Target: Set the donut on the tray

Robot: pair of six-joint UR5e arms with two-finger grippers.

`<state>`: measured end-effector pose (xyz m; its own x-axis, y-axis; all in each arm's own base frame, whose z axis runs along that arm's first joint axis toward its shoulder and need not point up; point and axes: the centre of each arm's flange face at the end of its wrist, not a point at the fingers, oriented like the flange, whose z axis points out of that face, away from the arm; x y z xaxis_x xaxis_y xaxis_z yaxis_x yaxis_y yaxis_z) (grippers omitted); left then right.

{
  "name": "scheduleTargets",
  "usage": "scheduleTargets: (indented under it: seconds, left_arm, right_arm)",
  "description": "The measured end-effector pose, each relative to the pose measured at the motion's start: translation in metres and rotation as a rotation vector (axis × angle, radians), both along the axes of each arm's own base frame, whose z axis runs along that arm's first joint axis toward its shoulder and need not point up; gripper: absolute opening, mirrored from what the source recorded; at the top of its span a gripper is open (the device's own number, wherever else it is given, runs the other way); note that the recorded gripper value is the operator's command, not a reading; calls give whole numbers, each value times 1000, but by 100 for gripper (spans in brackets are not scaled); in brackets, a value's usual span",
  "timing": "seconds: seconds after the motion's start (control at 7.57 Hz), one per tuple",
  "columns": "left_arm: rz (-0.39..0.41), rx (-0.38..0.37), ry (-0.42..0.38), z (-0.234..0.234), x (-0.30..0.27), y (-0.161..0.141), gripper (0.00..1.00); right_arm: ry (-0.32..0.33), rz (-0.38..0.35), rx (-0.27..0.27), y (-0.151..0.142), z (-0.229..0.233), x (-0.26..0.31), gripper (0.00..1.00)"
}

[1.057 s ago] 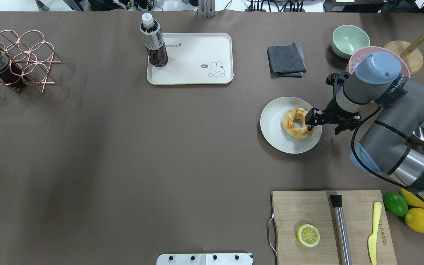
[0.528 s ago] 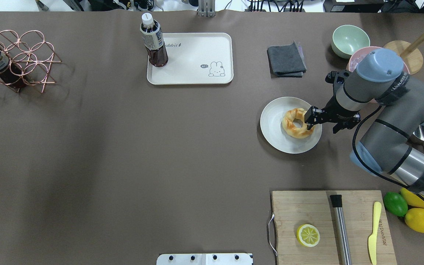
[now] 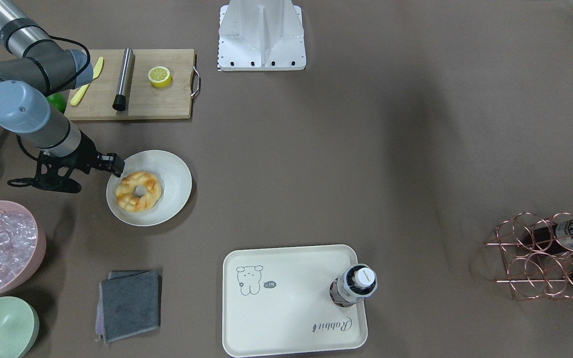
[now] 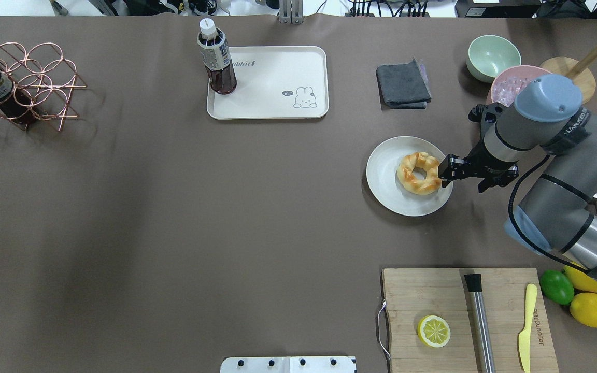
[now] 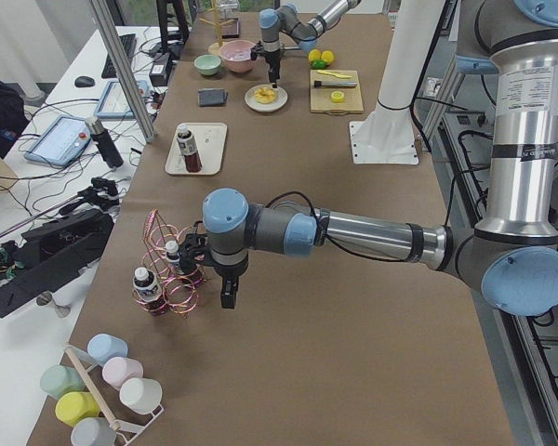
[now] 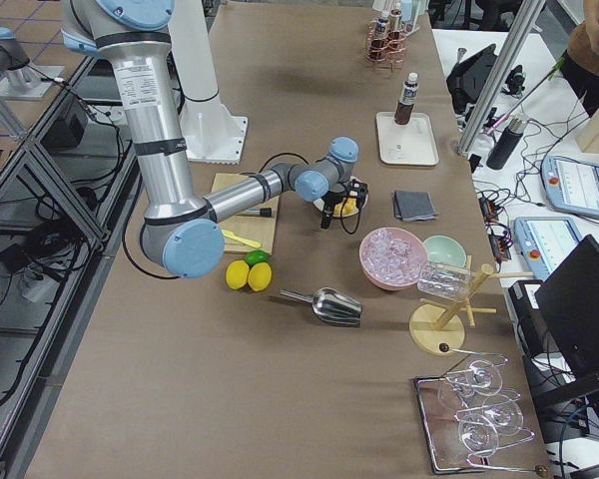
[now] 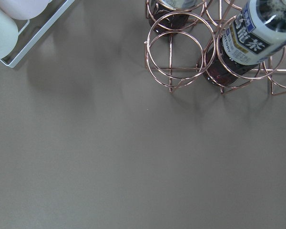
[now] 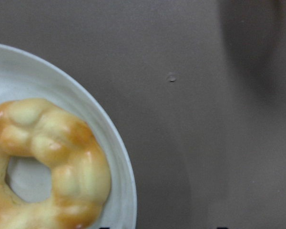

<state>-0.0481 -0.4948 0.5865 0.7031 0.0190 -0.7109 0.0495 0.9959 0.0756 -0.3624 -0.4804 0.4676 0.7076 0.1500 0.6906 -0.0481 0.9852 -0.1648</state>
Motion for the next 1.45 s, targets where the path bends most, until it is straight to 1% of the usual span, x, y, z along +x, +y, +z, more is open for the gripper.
scheduleTargets:
  seconds: [0.4,0.66,1.19,1.45]
  left_arm:
    - [0,5,-1,-2,0,0,99]
    - [0,5,-1,-2,0,0,99]
    - [1,0,-1,0,0,2,99]
    - [0,-3,-1,1,0,3,99]
  right_arm:
    - [8,-9,6,5,1,-8,55]
    - [10,-12,6,4,1,-11,0]
    - [-8,-21,15,-3,-8,-14,0]
    - [-39,-13,1,-12,-15,0,0]
